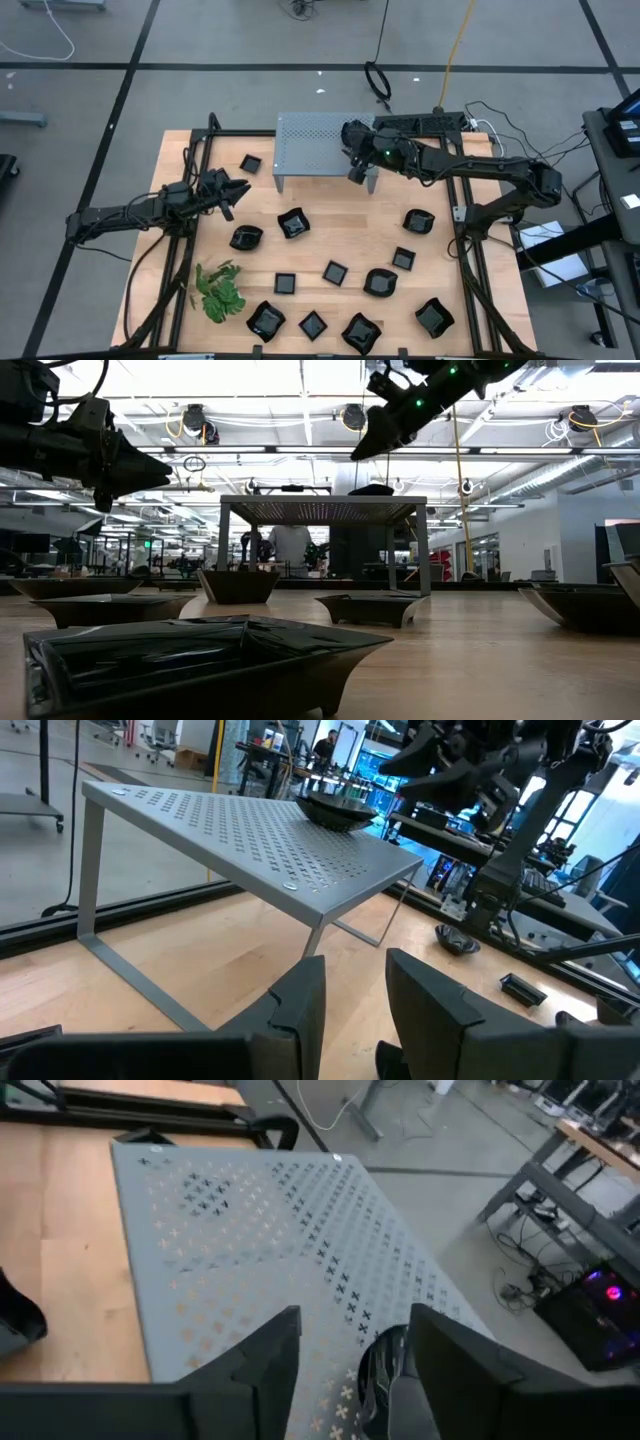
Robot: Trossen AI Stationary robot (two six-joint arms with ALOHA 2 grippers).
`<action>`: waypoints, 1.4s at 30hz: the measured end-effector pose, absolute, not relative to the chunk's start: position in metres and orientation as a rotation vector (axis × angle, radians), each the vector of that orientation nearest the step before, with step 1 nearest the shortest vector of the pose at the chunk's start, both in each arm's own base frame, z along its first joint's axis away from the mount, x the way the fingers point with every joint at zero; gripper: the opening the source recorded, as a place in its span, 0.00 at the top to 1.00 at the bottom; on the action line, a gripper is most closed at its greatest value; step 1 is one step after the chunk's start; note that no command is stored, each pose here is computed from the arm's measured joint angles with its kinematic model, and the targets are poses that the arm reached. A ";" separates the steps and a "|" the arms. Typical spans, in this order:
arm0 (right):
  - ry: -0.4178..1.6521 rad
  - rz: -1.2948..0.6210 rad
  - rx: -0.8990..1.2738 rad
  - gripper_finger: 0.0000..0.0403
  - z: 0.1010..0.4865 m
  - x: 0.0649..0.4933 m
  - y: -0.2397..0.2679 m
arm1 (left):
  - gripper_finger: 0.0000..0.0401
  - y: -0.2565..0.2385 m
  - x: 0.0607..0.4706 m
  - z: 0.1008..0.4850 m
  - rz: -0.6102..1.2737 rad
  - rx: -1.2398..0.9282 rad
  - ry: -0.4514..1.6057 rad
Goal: Pick & Place Mini shaped plates
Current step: Stack the black leaf shaped plate on top of the black leaf shaped plate on the shelf
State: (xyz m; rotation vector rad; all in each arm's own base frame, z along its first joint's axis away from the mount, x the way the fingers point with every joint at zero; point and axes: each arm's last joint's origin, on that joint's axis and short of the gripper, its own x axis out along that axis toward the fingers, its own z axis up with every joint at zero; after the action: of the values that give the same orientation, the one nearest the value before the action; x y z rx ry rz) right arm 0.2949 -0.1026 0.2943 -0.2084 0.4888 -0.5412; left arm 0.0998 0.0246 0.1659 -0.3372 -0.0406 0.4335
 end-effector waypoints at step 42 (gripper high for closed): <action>0.746 -0.599 -0.288 0.51 0.263 0.313 -0.118 | 0.72 0.025 0.100 0.166 0.434 -0.337 -0.040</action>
State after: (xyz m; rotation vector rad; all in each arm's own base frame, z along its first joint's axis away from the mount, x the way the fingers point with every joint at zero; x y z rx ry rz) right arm 0.3126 -0.1178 0.2630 -0.2877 0.7462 -0.5989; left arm 0.0998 0.0246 0.1659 -0.3368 -0.0402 0.4336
